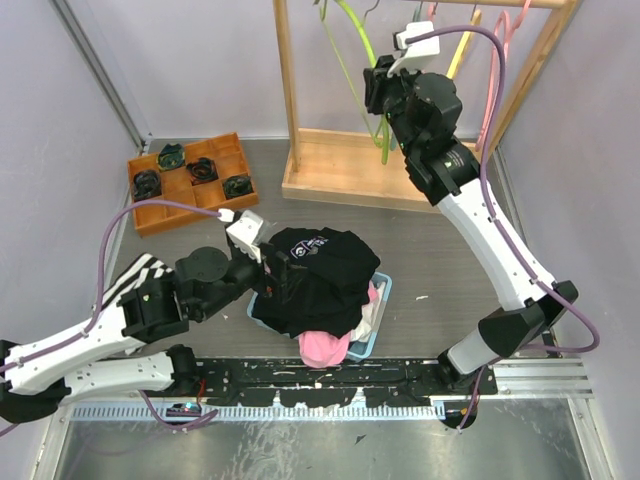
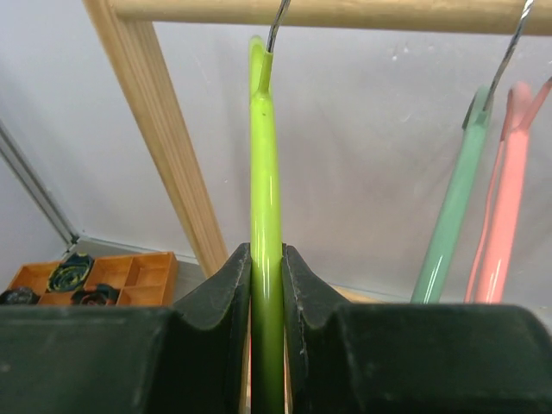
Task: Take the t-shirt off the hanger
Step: Place the hanger on the clothesline.
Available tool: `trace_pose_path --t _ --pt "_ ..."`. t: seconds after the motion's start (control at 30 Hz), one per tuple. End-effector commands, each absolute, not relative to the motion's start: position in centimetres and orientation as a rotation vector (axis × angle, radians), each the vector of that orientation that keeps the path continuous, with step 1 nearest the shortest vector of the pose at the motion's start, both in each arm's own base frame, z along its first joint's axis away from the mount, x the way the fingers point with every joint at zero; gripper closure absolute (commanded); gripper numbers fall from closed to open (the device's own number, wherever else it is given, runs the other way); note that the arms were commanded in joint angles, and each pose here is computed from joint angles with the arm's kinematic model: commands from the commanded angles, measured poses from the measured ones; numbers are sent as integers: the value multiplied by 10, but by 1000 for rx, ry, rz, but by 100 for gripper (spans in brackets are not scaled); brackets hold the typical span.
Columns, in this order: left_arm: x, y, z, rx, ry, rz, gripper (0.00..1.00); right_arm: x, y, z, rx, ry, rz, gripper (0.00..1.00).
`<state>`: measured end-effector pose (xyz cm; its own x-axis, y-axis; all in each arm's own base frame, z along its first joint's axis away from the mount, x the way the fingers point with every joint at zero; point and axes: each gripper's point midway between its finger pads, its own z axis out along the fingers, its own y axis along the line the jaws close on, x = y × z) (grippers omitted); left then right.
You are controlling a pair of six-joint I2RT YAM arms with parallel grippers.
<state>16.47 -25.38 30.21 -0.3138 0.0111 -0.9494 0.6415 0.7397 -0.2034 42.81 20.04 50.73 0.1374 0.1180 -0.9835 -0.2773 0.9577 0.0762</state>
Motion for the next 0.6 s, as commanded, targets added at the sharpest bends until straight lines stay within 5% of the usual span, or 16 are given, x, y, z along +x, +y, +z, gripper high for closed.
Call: trace_pose_path --t 0.0,0.57 --pt "168 -247 310 460 1759 -687 2 420 184 567 -76 1246 305 99" --pt "170 -241 323 433 1728 -682 2 474 185 560 -25 1257 314 99"
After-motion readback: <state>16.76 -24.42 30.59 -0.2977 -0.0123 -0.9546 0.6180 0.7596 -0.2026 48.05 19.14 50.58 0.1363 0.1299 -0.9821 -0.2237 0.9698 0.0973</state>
